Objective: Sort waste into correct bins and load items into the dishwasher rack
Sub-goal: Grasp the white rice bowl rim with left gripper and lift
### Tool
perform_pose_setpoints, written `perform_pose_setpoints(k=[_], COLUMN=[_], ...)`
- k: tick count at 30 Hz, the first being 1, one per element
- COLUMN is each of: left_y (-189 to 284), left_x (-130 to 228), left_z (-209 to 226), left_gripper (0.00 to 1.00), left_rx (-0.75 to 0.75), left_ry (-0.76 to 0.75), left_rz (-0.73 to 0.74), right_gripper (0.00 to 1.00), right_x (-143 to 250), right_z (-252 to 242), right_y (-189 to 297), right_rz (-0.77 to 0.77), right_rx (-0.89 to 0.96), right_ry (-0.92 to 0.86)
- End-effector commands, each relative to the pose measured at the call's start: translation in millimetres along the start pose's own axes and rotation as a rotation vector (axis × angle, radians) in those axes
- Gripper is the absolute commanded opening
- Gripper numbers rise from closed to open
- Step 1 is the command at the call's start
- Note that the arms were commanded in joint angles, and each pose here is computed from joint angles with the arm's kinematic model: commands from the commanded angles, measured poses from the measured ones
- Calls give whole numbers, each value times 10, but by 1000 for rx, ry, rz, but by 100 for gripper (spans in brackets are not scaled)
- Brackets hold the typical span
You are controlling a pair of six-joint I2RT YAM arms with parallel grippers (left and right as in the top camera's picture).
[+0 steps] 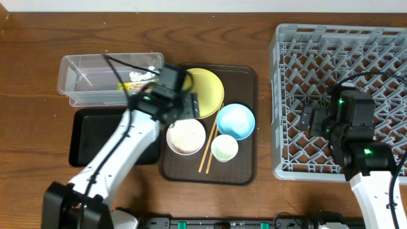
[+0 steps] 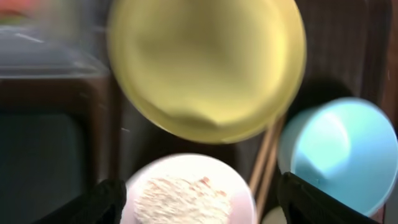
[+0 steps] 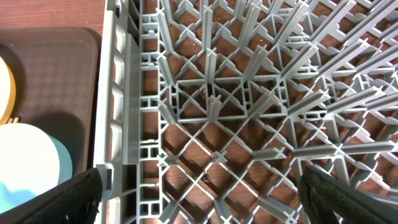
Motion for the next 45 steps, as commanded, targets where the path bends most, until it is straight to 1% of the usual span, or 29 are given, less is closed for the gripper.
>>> perform_pose_setpoints(k=[1, 3, 7, 9, 12, 14, 18, 19, 23, 26, 31, 34, 35, 37, 45], left_y=[-151, -231, -422, -506, -620, -675, -731, -743, -816, -869, -877, -876, -876, -876, -782], left_x=[155, 222, 364, 427, 505, 533, 562, 568, 613, 663, 669, 671, 670, 670, 656], left_z=[-112, -167, -214, -224, -221, -206, -186, -182, -161, -159, -174, -173, -172, -172, -179], left_gripper=[79, 77, 72, 71, 65, 59, 44, 42, 40, 34, 21, 19, 13, 7, 6], left_rx=[-5, -12, -44, -60, -82, -95, -108, -111, -129, -139, -137, -137, -137, -137, -142], left_ry=[-72, -74, -9, -8, -20, -17, -11, -11, -2, -3, -6, -7, -6, -6, -9], left_rz=[48, 70, 131, 156, 191, 206, 222, 225, 246, 266, 264, 265, 265, 265, 272], right_gripper=[99, 99, 99, 99, 99, 99, 99, 99, 99, 99, 99, 98, 99, 99, 99], right_x=[-61, -61, -46, -38, -20, -11, -9, -9, -9, -9, 3, 2, 2, 4, 5], right_z=[14, 14, 13, 13, 12, 12, 12, 12, 12, 12, 11, 11, 11, 11, 11], right_y=[41, 41, 41, 41, 41, 41, 41, 41, 41, 41, 41, 41, 41, 41, 41], right_rz=[-19, -19, -12, -8, 1, 6, 7, 7, 7, 7, 13, 13, 13, 14, 14], right_rx=[0, -1, 0, 0, 0, 1, 1, 1, 1, 1, 1, 1, 1, 1, 1], right_ry=[14, 14, 15, 15, 16, 16, 16, 16, 16, 16, 17, 17, 17, 17, 17])
Point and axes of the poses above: each gripper's point midway between its finger pads, its own y axis back along the fingers, its own z axis along the line the jaws close on, x = y × z, the point moved 5 cm from there along y, back along the fingers, and after that the axes turned 5 degrees about y, right-handed, at the moved point
